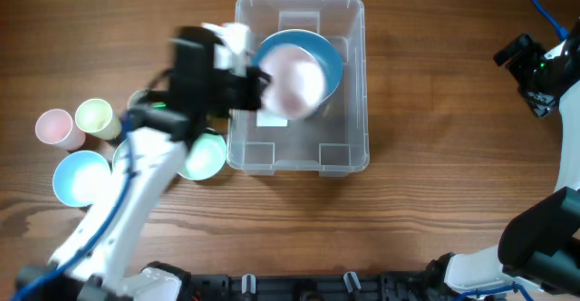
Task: Pack container
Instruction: 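Carry the pink bowl with the left gripper into the container, release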
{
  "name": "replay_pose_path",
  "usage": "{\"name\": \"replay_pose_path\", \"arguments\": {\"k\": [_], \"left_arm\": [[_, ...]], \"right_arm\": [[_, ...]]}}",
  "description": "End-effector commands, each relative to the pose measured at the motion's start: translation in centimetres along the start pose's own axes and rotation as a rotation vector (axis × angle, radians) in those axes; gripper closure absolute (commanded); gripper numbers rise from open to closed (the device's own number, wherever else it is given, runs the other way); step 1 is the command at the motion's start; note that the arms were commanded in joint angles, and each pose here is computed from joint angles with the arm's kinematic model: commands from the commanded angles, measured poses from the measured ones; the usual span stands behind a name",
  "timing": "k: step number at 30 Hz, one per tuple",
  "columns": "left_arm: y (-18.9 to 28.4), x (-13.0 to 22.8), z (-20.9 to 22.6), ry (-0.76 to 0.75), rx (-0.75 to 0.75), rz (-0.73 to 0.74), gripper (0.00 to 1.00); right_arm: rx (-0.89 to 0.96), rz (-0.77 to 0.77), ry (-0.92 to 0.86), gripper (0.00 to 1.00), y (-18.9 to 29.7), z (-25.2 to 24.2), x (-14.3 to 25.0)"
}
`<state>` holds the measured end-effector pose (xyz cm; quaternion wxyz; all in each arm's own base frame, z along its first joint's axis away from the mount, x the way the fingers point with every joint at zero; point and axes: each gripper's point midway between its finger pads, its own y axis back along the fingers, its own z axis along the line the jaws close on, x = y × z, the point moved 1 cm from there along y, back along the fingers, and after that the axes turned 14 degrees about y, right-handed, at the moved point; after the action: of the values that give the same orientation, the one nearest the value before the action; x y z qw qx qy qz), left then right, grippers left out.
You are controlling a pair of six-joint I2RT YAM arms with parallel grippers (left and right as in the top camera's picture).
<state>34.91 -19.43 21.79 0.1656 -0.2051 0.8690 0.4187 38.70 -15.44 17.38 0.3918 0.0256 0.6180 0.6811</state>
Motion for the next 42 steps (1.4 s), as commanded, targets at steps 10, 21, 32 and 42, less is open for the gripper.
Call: {"name": "replay_pose_path", "arguments": {"k": [10, 21, 32, 42], "left_arm": [[-10.9, 8.4, 2.5, -0.173, -0.218, 0.248, 0.8], [-10.8, 7.3, 1.3, -0.186, -0.188, 0.209, 0.5], [-7.2, 3.4, 1.6, -0.145, -0.257, 0.074, 0.69], [-8.1, 2.4, 2.2, -0.146, -0.283, 0.04, 0.63]], "right_arm": [[-0.001, 0.007, -0.004, 0.0, -0.3, 0.0, 0.1], [-0.001, 0.007, -0.004, 0.0, -0.3, 0.0, 0.1], [-0.001, 0.007, -0.004, 0.0, -0.3, 0.0, 0.1], [-0.001, 0.007, -0.004, 0.0, -0.3, 0.0, 0.1]]}}
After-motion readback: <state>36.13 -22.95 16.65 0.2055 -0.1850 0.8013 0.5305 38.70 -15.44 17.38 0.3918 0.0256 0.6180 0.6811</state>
